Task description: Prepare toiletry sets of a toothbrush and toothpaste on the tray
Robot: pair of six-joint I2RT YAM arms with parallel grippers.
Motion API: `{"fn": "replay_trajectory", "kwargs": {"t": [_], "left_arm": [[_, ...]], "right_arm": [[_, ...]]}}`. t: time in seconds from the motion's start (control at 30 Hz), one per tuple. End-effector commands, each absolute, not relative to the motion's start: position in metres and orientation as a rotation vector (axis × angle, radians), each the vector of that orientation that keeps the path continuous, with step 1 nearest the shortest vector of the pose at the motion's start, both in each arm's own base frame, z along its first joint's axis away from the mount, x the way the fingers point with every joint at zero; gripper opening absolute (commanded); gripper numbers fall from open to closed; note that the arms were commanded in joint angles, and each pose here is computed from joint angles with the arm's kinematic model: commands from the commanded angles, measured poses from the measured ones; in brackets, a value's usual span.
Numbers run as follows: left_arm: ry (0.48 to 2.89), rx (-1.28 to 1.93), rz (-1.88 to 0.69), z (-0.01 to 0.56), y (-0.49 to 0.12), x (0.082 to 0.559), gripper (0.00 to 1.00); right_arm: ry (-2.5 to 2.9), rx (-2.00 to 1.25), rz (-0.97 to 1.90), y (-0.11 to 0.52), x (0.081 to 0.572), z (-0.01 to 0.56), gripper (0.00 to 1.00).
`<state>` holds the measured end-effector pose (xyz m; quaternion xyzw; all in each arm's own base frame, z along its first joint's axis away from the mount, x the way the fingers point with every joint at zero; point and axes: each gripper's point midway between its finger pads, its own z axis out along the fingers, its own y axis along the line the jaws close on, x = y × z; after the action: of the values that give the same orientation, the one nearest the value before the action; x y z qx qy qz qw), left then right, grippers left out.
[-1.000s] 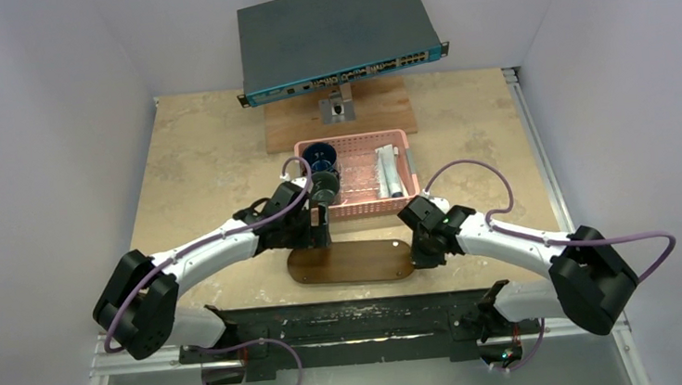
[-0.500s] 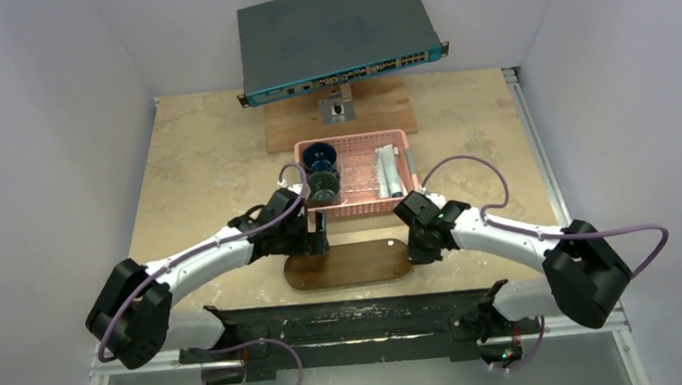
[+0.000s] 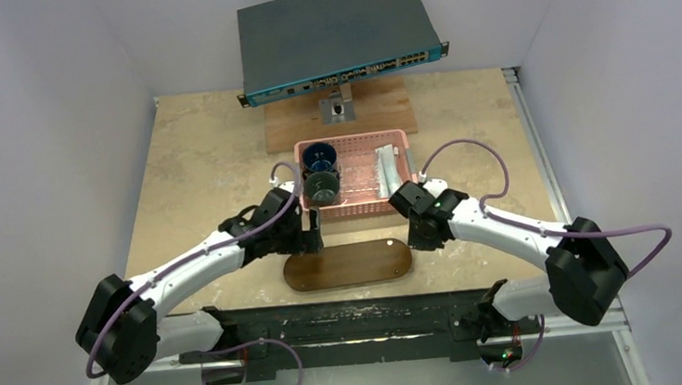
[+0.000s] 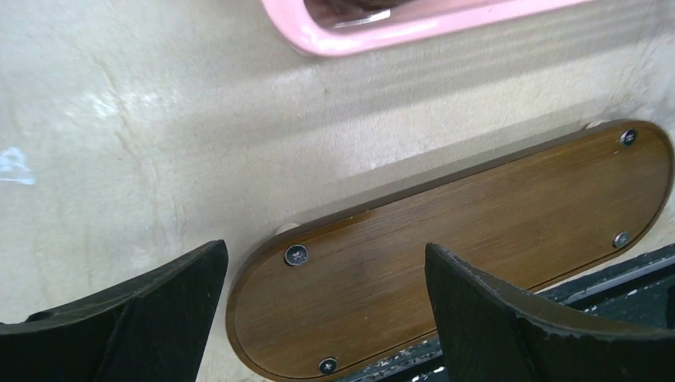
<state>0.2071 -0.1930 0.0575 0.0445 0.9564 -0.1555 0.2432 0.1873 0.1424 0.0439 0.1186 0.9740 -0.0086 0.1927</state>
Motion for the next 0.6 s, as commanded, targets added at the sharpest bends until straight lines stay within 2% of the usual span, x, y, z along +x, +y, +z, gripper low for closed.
{"fn": "replay_trajectory", "kwargs": {"t": [0.0, 0.07, 0.17, 0.3, 0.57], "left_arm": [[2.464, 0.071, -0.398, 0.107, -0.188, 0.228, 0.94], [2.424, 0.052, -0.408, 0.124, -0.185, 0.229, 0.95], [2.365, 0.034, -0.437, 0.150, -0.180, 0.227, 0.98], [2.317, 0.033, -0.485, 0.179, -0.173, 0.216, 1.00], [2.228, 0.039, -0.402, 0.223, -0.135, 0.198, 1.00]], "right_arm": [[2.625, 0.299, -0.097, 0.136, 0.209, 0.075, 0.07], [2.589, 0.279, -0.083, 0.138, 0.217, 0.089, 0.13], [2.529, 0.234, -0.021, 0.148, 0.232, 0.113, 0.31], [2.456, 0.168, 0.065, 0.163, 0.249, 0.143, 0.42], [2.382, 0.070, 0.138, 0.197, 0.286, 0.175, 0.44]]}}
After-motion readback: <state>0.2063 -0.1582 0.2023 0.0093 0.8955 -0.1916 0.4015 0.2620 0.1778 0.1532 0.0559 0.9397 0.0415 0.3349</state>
